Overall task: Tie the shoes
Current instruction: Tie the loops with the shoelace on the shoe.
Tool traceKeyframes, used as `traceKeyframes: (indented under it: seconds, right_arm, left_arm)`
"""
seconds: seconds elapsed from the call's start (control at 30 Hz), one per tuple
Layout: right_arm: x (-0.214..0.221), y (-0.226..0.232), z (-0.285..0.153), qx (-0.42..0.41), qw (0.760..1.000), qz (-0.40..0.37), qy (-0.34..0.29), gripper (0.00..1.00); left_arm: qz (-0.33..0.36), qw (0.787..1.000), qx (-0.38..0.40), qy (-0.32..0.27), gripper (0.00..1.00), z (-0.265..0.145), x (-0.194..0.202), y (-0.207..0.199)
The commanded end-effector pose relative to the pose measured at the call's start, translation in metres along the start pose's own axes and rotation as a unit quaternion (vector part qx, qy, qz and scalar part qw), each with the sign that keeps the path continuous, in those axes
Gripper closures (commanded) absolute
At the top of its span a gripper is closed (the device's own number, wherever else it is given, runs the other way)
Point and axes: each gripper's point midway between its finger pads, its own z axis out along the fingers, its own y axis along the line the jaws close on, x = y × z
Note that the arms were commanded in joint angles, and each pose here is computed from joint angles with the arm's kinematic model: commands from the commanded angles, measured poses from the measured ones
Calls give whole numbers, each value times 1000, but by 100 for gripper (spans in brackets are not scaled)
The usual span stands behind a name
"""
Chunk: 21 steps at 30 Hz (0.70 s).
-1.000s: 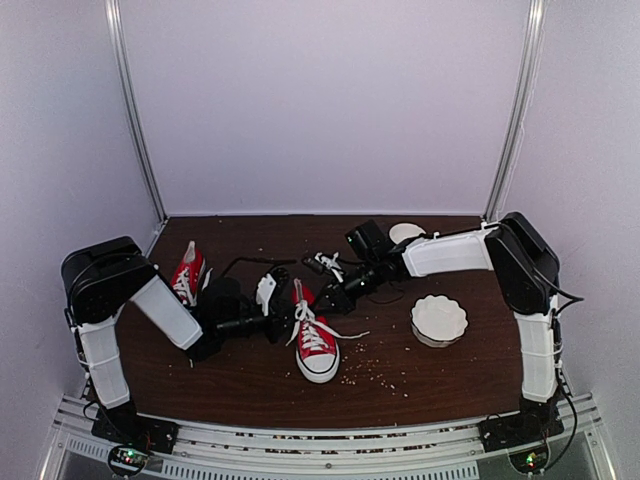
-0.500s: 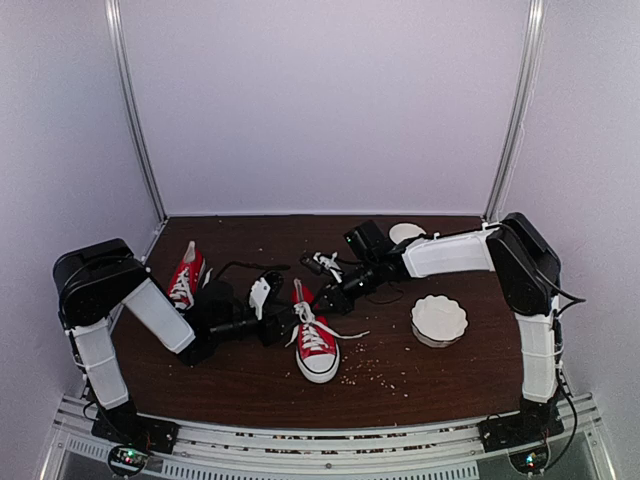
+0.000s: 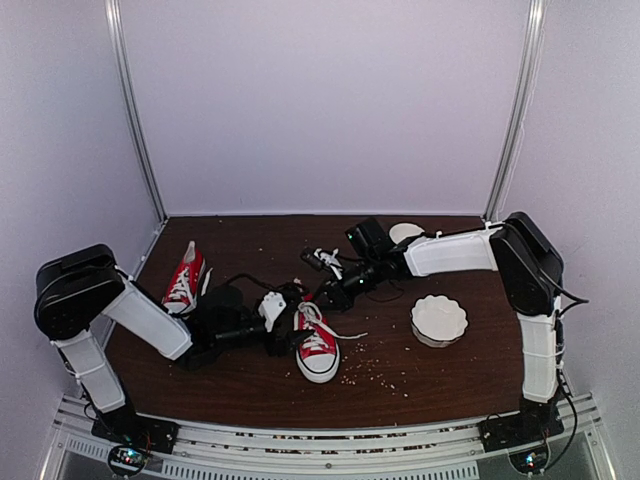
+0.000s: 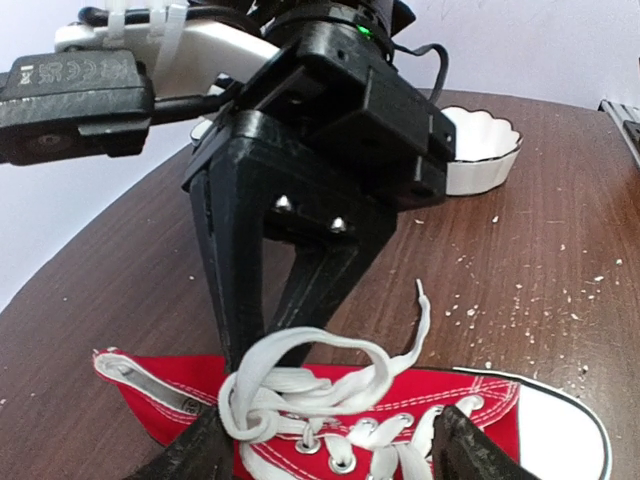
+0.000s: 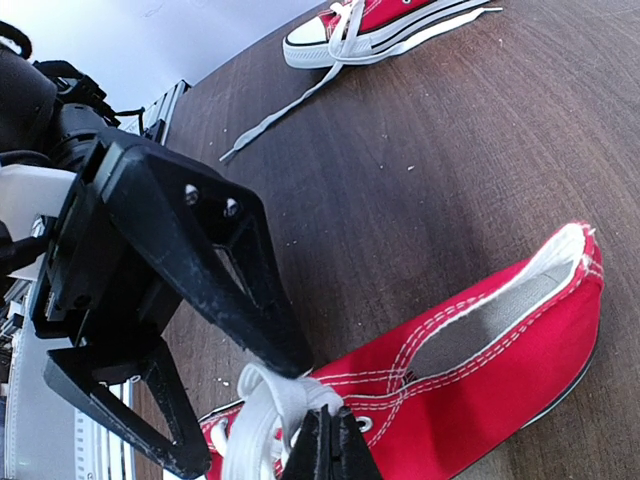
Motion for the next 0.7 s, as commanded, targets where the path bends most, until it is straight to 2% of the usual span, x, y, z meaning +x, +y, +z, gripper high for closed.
traceKeyframes:
  seconds: [0.0,0.23,0.3,0.43,0.53,0.67]
  right_arm:
    - [-14,11,-8,2,1000,-15,-16,100]
    - [-15,11,-7,0,1000,-16,-17,100]
    - [-15,11,-7,4,1000,-13,-17,100]
    - [-16,8,-7,9,1000,-5,-23,100]
    - [-17,7,-9,18,999,2,-27,100]
    - [-19,5,-12,37,998,17,-41,100]
  left_arm:
    - [56,997,-62,-3,30,-1,-18,24]
    - [131,988,-67,43,28,2,-11,18]
    - [127,989,-71,23,27,-6,-21,16]
    - [76,993,-63,-67,25,-37,-59,11]
    - [21,997,-56,-49,32,-39,-63,12]
    - [-34,998,-40,-20,49,-42,-46,5]
